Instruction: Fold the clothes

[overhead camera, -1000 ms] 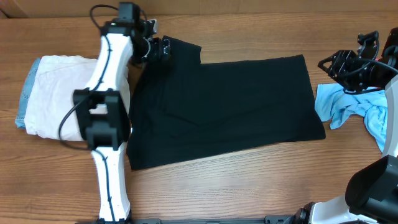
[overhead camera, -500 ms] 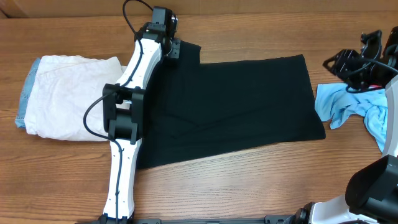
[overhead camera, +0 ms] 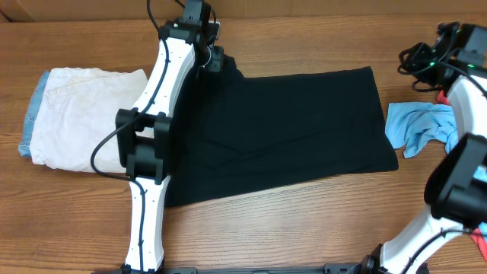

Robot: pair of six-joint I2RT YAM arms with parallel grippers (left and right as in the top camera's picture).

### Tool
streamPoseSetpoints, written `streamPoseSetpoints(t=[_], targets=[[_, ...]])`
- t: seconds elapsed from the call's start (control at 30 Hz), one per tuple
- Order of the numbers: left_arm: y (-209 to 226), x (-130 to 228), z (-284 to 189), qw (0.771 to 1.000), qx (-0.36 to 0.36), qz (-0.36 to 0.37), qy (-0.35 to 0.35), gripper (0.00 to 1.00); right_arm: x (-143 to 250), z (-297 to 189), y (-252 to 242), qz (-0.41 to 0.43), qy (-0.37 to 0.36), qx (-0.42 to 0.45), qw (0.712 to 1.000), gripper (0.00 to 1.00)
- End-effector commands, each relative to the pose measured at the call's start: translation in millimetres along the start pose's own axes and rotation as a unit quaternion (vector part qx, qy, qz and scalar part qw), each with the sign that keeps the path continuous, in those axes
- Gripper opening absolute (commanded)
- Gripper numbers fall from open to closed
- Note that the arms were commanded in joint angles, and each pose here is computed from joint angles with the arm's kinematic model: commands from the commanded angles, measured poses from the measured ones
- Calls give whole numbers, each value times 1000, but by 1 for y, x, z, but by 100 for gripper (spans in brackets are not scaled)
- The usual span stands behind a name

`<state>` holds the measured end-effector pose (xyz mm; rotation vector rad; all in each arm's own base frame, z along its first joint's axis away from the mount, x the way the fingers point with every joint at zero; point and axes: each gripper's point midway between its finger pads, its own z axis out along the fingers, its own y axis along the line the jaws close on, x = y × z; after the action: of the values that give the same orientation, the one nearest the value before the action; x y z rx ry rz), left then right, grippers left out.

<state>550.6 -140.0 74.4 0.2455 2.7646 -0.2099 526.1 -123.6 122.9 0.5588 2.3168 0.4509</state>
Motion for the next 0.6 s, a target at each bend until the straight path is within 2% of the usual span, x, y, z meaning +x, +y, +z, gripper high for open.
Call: streamPoseSetpoints(t=[0.0, 0.1, 0.13, 0.23, 0.37, 0.43, 0.53, 0.57], targets=[[-31, 1, -54, 999, 31, 7, -8, 4, 32, 49, -15, 7, 41, 18, 999, 29], [-41, 18, -63, 999, 31, 12, 22, 4, 67, 84, -22, -16, 84, 15, 996, 50], [-43, 21, -63, 999, 32, 13, 29, 4, 74, 90, -22, -20, 92, 13, 996, 52], [-47, 36, -64, 998, 28, 15, 57, 4, 96, 108, -18, -42, 115, 11, 992, 69], [-24, 50, -68, 995, -45, -13, 83, 4, 101, 117, -16, -64, 112, 36, 991, 71], [-20, 54, -72, 994, -57, -16, 90, 4, 101, 117, -20, -65, 111, 52, 990, 61], [-18, 57, -76, 994, -60, -16, 93, 4, 101, 116, -22, -58, 112, 54, 991, 24], [-17, 56, -78, 994, -64, -16, 92, 4, 101, 115, -23, -57, 112, 54, 991, 19]])
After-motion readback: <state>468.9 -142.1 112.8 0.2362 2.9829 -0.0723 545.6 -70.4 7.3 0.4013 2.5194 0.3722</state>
